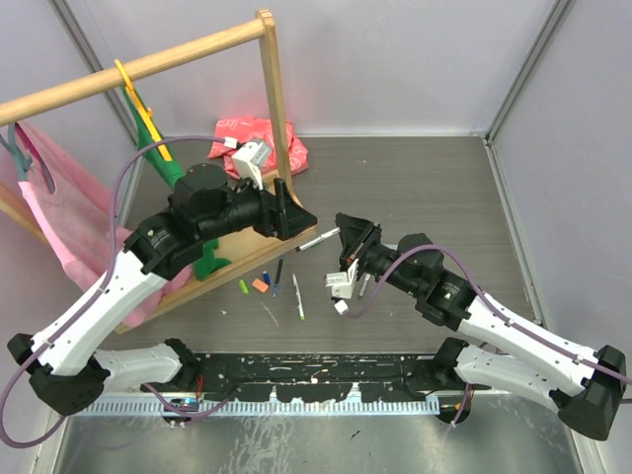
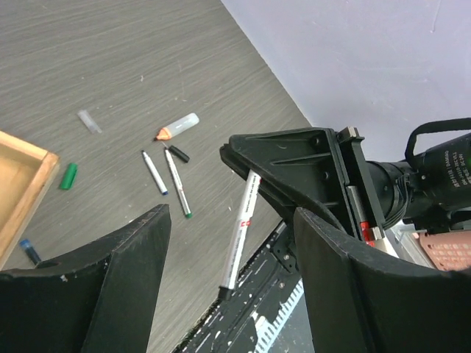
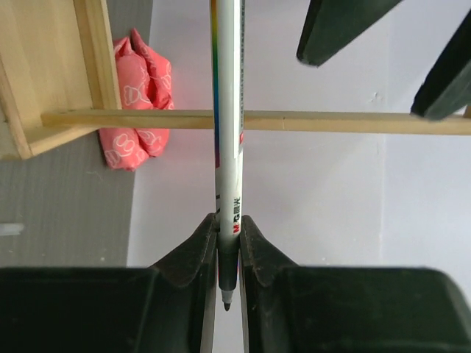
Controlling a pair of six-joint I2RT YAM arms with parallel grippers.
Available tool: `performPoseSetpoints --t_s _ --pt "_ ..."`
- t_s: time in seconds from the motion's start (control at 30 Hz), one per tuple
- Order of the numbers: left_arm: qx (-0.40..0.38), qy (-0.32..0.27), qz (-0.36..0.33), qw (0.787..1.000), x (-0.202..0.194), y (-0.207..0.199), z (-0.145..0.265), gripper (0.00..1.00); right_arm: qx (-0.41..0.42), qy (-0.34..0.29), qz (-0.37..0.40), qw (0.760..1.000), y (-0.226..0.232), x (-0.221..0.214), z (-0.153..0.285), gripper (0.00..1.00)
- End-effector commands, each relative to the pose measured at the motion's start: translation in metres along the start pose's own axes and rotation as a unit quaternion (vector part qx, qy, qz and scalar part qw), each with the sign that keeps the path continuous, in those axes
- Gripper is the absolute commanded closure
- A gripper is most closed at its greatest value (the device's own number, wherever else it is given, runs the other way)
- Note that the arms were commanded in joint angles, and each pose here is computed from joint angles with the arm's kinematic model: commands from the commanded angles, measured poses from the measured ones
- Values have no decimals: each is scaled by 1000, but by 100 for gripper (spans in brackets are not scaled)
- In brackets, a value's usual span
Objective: Insert the pens into the pen caps
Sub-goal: Pick up the pen from the center of the board.
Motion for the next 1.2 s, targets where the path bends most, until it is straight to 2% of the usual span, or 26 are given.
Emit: performPoseSetpoints --t_s 0.0,0.3,0.57,0.8,0.93,1.17 --pt "-41 28 -25 998 4 -14 -2 31 -26 9 130 991 -43 -3 1 100" --pt "-36 88 -75 993 0 -10 -10 31 -15 20 212 977 -69 -5 5 100" --pt "-71 107 -73 989 -2 -17 -15 34 -7 20 226 974 -75 -6 5 100" --pt "-77 131 -64 986 -8 -12 -35 44 -11 14 228 974 -81 -4 4 100" --pt "-88 146 -60 984 -10 -14 -40 53 -17 8 228 974 -85 -2 3 100" --pt "-98 145 -60 983 -8 -16 -44 64 2 3 242 970 -81 1 0 100"
Point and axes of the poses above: each gripper's point midway between its finger pads, its own z axis back along the fingers, its own y axis along the line the jaws close on, x = y × z, the point moved 7 cm from there along z, back along the fingers, and after that the axes turned 9 degrees about z, right-handed, at the moved point
